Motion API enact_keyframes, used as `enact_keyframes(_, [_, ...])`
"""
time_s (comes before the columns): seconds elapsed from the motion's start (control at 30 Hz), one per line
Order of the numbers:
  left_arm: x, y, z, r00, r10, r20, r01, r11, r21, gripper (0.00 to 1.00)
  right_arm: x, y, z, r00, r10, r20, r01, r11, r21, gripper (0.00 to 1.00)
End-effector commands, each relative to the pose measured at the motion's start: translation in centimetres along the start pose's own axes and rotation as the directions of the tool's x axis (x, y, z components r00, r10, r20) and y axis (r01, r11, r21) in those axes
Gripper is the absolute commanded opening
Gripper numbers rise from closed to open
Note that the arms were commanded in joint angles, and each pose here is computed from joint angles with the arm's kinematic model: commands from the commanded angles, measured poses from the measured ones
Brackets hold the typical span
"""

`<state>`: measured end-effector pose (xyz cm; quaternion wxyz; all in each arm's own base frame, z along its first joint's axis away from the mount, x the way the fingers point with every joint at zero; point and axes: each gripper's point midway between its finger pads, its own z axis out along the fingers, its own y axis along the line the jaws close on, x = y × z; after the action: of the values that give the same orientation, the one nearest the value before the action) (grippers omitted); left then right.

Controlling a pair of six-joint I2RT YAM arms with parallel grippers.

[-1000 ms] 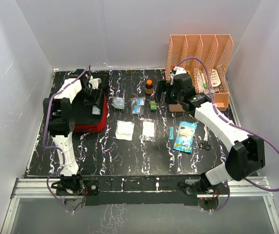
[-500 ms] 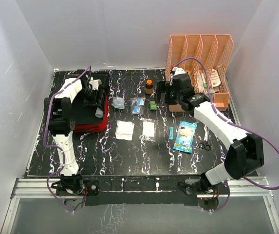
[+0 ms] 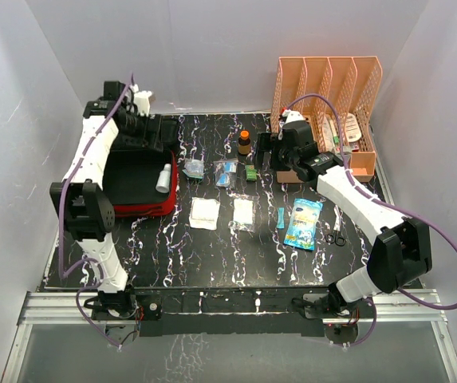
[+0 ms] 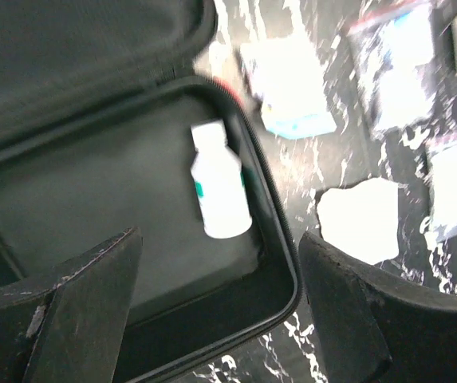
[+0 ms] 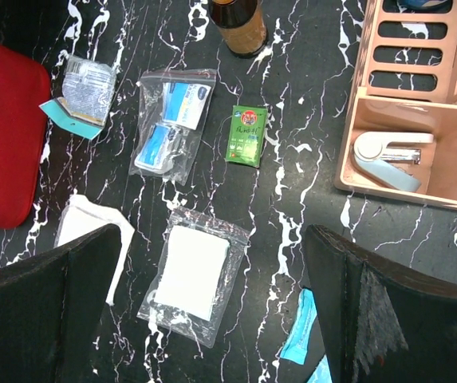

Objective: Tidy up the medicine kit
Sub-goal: Place the pill bottle in the medicine pouch, then pick up the pill bottle at the center of the board.

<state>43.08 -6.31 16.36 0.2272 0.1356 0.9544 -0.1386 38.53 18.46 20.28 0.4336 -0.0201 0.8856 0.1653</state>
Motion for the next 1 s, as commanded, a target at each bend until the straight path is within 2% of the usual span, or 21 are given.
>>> enact_keyframes(0.0, [-4.7, -3.3, -6.0, 0.974, 0.116, 0.193, -0.115, 0.993, -0.016, 0.78, -3.9, 0.1, -0.4, 0.994, -0.011, 0.110, 0.010, 1.000, 0.007, 0.98])
enact_keyframes(0.1, [-7.2, -7.8, -5.0, 0.938, 0.196, 0.287, -0.200, 0.980, -0.015, 0.78, -4.9, -0.6, 0.1, 0.994, 0.008, 0.109, -0.010, 1.000, 0.012, 0.98])
enact_keyframes(0.13, [-8.4, -10.3, -4.3, 0.912, 0.222, 0.344, -0.234, 0.972, -0.006, 0.78, -5.6, -0.7, 0.0, 0.993, 0.016, 0.118, -0.017, 1.000, 0.008, 0.98])
enact_keyframes(0.23, [-10.1, -14.6, -1.2, 0.854, 0.220, 0.472, -0.259, 0.966, 0.019, 0.78, -7.0, -1.0, -0.2, 0.991, 0.025, 0.134, -0.027, 1.000, 0.013, 0.98])
enact_keyframes(0.3, [-11.4, -16.5, 0.6, 0.791, 0.211, 0.574, -0.265, 0.964, 0.011, 0.79, -7.8, -1.1, -0.8, 0.989, 0.025, 0.144, -0.028, 0.999, 0.017, 0.99])
enact_keyframes(0.43, [-12.6, -18.4, 4.6, 0.689, 0.193, 0.698, -0.264, 0.964, -0.006, 0.81, -8.6, -1.4, -2.3, 0.986, 0.035, 0.164, -0.039, 0.999, 0.023, 0.98])
enact_keyframes(0.5, [-13.0, -18.5, 6.8, 0.672, 0.181, 0.718, -0.249, 0.968, -0.011, 0.83, -8.3, -1.7, -2.9, 0.987, 0.038, 0.159, -0.044, 0.998, 0.033, 0.98])
enact_keyframes(0.7, [-14.4, -19.1, 12.2, 0.661, 0.160, 0.733, -0.232, 0.973, -0.003, 0.87, -7.0, -2.4, -3.4, 0.989, 0.051, 0.137, -0.059, 0.997, 0.057, 0.98])
enact_keyframes(0.8, [-14.9, -20.2, 13.6, 0.657, 0.161, 0.736, -0.258, 0.966, 0.019, 0.88, -6.7, -2.7, -3.2, 0.991, 0.055, 0.124, -0.064, 0.996, 0.069, 0.98])
enact_keyframes(0.97, [-14.7, -21.5, 15.0, 0.670, 0.145, 0.728, -0.282, 0.957, 0.069, 0.96, -6.2, -3.0, -2.9, 0.993, 0.063, 0.105, -0.072, 0.993, 0.088, 0.98])
